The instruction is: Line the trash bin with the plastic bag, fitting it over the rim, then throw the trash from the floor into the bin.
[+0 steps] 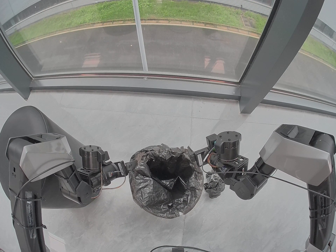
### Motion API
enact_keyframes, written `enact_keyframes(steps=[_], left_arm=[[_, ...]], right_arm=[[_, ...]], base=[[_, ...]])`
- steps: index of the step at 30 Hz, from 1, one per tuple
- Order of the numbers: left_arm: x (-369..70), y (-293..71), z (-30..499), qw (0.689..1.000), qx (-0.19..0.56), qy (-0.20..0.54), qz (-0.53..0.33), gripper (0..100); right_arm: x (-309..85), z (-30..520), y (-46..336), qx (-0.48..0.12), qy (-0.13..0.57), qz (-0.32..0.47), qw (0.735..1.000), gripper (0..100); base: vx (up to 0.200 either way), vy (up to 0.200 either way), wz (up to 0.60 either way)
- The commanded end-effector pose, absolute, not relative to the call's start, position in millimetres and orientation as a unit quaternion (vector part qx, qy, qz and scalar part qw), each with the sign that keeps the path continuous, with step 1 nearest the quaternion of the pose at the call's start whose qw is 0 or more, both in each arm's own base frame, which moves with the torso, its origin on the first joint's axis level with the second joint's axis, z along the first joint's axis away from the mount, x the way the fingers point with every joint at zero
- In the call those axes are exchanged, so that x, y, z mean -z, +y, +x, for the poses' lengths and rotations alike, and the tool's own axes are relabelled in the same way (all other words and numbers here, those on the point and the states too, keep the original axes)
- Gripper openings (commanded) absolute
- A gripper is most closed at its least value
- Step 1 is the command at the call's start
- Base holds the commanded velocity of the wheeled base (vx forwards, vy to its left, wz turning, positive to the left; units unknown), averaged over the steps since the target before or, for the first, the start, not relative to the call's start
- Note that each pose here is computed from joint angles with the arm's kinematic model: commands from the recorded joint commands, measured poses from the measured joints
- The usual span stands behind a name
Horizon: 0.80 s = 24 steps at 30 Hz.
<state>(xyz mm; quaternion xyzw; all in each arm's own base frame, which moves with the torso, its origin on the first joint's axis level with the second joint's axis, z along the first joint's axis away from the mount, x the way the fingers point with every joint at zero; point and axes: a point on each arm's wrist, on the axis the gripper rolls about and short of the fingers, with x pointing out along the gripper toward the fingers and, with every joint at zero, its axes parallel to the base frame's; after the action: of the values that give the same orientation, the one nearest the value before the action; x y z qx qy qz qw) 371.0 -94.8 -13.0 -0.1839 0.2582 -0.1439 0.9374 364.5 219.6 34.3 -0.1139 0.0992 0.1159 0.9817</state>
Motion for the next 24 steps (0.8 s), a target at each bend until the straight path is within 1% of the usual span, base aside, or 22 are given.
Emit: enact_keyframes(steps=[1, 13, 16, 18, 22, 23, 24], left_arm=[[27, -95, 370, 0.933, 0.139, 0.275, -0.183, 100], [37, -85, 354, 0.932, 0.129, 0.286, -0.184, 100], [35, -81, 351, 0.935, 0.125, 0.273, -0.188, 100], [26, -75, 350, 0.941, 0.122, 0.252, -0.192, 100], [-13, -70, 341, 0.949, 0.127, 0.209, -0.199, 100], [-13, -70, 341, 0.949, 0.127, 0.209, -0.199, 100], [-35, -68, 336, 0.953, 0.132, 0.183, -0.201, 100]], right_arm=[[-34, 365, 219, -0.115, 0.100, -0.114, 0.982, 100], [-34, 366, 218, -0.113, 0.097, -0.113, 0.982, 100], [-36, 365, 218, -0.113, 0.095, -0.111, 0.983, 100], [-40, 365, 217, -0.113, 0.092, -0.109, 0.983, 100], [-54, 362, 216, -0.111, 0.073, -0.100, 0.986, 100], [-54, 362, 216, -0.111, 0.073, -0.100, 0.986, 100], [-63, 359, 216, -0.112, 0.065, -0.095, 0.987, 100]], base=[[0.000, 0.000, 0.00], [0.000, 0.000, 0.00], [0.000, 0.000, 0.00], [0.000, 0.000, 0.00], [0.000, 0.000, 0.00], [0.000, 0.000, 0.00], [0.000, 0.000, 0.00]])
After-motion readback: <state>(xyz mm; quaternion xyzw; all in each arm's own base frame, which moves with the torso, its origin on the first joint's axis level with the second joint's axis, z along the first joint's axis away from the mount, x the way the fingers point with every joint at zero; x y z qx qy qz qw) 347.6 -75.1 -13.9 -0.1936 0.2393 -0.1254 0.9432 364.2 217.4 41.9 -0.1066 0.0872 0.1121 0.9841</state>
